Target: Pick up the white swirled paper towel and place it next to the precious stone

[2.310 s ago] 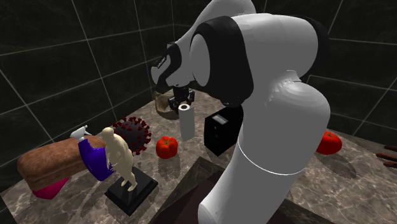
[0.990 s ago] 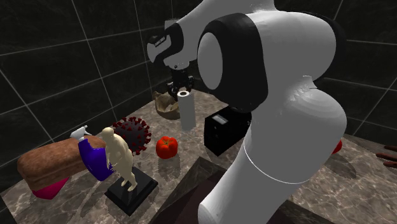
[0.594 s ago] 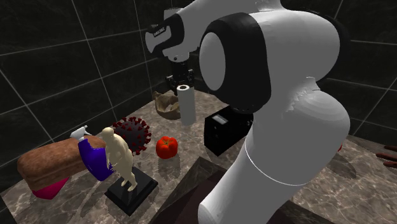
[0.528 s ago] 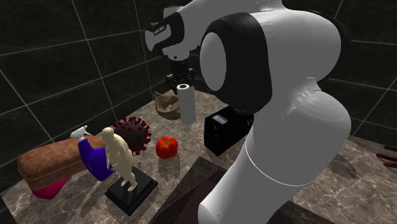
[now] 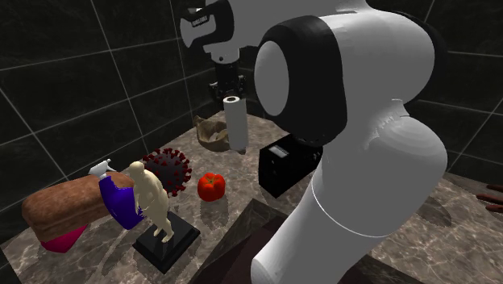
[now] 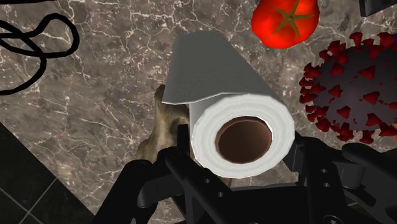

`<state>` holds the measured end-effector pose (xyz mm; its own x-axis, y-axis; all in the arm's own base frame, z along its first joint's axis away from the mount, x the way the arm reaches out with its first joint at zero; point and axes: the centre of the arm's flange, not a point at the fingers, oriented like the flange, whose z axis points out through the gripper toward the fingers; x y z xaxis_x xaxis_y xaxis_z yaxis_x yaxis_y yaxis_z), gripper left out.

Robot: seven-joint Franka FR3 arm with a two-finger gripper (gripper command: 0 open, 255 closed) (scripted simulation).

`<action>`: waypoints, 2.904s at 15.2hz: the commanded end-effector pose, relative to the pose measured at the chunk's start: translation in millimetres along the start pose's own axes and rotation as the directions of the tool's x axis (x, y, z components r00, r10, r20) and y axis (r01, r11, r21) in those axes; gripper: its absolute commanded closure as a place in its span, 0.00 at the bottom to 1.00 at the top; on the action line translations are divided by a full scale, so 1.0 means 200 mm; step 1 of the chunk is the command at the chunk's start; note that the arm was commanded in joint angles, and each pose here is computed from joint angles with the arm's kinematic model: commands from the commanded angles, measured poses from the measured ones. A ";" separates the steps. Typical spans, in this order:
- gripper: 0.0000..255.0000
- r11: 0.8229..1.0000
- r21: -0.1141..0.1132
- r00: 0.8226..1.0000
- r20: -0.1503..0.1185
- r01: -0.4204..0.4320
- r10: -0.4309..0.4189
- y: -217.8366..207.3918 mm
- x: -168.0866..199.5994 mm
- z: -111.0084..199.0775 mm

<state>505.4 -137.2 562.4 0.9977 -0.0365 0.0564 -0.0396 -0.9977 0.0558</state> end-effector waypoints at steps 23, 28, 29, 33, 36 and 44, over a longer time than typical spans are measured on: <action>1.00 1.000 0.000 1.000 0.000 0.000 0.000 0.03 0.04 -0.63; 1.00 1.000 0.000 1.000 0.000 0.000 0.000 -0.28 -0.03 -0.57; 1.00 1.000 0.000 1.000 0.000 0.000 0.000 -0.35 -0.05 -0.56; 1.00 1.000 0.000 1.000 0.000 0.000 0.000 -0.60 -0.10 -0.52; 1.00 1.000 0.000 1.000 0.000 0.000 0.000 -0.79 -0.15 -0.48; 1.00 1.000 0.000 1.000 0.000 0.000 0.000 -1.30 -0.26 -0.40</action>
<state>462.1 118.0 625.3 0.9978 -0.0347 0.0556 -0.0378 -0.9977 0.0559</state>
